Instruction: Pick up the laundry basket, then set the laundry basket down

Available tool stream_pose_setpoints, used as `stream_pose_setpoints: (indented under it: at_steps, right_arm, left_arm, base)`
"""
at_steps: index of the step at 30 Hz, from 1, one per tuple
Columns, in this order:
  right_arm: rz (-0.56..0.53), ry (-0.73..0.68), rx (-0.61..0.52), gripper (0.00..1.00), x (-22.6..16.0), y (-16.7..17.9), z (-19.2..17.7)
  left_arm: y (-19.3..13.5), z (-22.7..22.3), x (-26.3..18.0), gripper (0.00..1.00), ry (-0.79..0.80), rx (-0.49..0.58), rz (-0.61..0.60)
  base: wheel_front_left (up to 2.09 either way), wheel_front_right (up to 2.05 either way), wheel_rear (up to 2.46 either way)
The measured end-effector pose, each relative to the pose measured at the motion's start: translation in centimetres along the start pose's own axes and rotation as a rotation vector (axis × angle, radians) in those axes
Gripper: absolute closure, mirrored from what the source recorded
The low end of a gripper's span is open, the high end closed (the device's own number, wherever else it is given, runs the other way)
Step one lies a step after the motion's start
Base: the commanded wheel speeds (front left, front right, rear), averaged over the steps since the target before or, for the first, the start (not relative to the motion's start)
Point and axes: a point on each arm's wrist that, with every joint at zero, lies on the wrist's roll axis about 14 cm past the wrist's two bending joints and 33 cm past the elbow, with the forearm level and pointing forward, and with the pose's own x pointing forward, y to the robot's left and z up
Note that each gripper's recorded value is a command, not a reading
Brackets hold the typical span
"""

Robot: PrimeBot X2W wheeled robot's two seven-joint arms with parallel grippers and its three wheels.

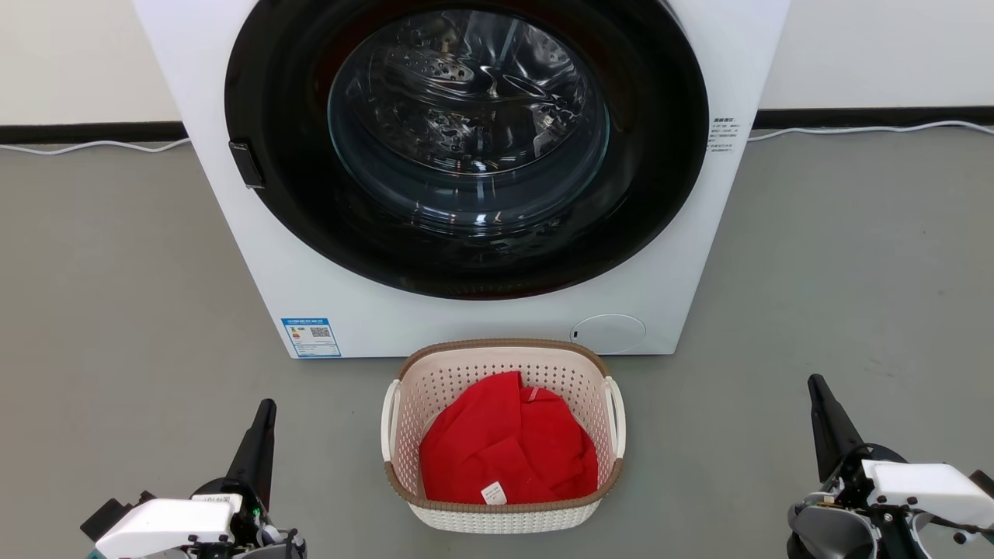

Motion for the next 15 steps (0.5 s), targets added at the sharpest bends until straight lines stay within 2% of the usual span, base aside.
stream_pose_setpoints:
  at_steps: [15]
  right_arm:
    - [0.0,0.0,0.0,1.0,0.0,0.0,-0.01]
  left_arm:
    - [-0.04,0.0,0.0,1.0,0.0,0.0,-0.003]
  base:
    - [0.0,0.0,0.0]
